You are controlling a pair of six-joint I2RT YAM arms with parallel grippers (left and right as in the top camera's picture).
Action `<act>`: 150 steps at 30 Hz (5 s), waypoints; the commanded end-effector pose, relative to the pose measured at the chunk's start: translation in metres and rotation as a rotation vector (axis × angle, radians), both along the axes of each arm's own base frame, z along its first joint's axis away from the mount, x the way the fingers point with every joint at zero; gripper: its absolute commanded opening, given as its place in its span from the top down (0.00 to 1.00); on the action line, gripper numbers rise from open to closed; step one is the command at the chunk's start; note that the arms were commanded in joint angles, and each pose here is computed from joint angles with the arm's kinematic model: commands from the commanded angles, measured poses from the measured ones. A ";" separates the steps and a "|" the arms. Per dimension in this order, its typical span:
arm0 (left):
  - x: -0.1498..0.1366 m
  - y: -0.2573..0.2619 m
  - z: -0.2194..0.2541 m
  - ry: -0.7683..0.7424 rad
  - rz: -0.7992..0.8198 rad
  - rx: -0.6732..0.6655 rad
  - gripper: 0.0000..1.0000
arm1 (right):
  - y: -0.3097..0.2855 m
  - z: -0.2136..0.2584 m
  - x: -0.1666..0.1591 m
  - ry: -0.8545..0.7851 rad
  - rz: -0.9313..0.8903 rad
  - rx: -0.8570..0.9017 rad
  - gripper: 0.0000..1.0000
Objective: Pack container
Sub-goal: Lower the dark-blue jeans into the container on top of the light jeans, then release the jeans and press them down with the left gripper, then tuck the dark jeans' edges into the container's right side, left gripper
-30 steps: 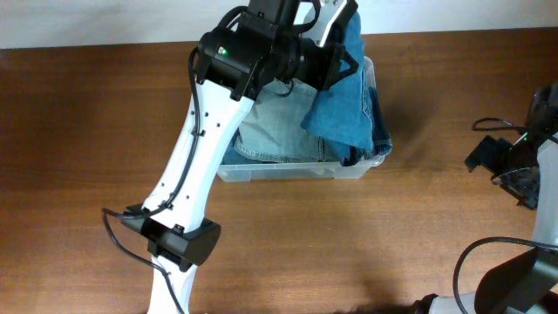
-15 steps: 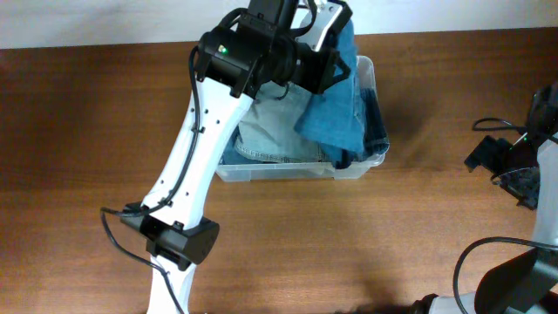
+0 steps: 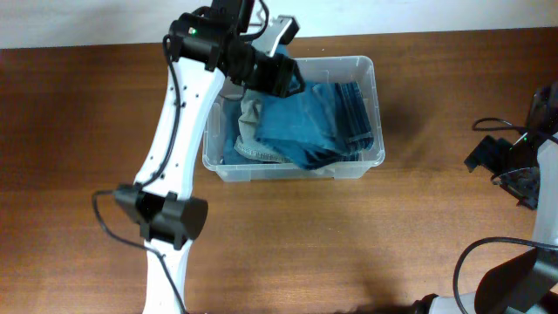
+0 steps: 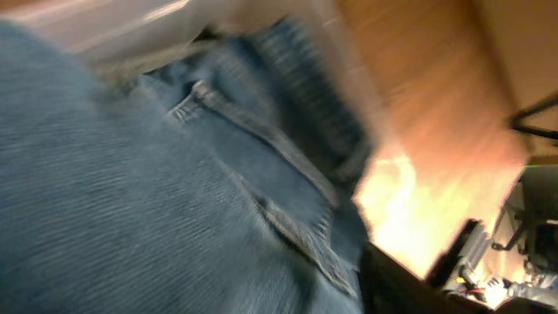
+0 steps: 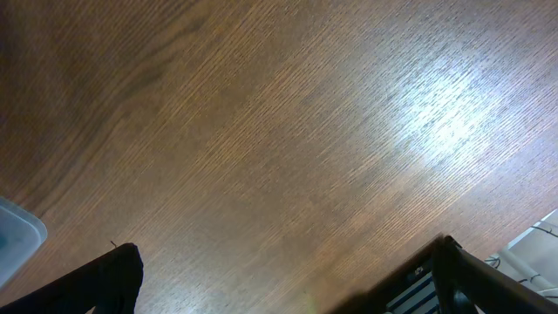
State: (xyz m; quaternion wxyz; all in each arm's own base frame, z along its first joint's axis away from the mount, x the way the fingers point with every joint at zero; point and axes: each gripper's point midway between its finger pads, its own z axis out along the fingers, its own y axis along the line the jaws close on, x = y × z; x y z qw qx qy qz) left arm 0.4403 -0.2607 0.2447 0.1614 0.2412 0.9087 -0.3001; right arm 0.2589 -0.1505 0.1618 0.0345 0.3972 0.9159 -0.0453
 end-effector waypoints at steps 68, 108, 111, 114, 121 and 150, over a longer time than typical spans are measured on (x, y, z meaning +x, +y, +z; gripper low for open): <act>0.052 0.091 0.057 -0.391 0.154 0.273 0.01 | 0.000 0.000 0.000 0.000 -0.009 -0.001 0.02; -0.037 0.086 -0.131 0.291 0.182 0.623 0.96 | 0.000 0.000 0.000 0.000 -0.009 -0.001 0.02; -0.046 0.077 -0.150 0.347 0.157 0.591 0.99 | 0.000 0.000 0.000 0.000 -0.009 -0.001 0.02; -0.056 0.064 -0.163 0.382 0.126 0.560 0.99 | 0.000 0.000 0.000 0.000 -0.009 -0.001 0.01; -0.054 0.036 -0.156 0.313 0.084 0.535 0.99 | 0.000 0.000 0.000 0.000 -0.009 -0.001 0.02; -0.045 -0.057 -0.097 0.071 0.023 0.373 0.99 | 0.000 0.000 0.000 0.000 -0.009 -0.001 0.02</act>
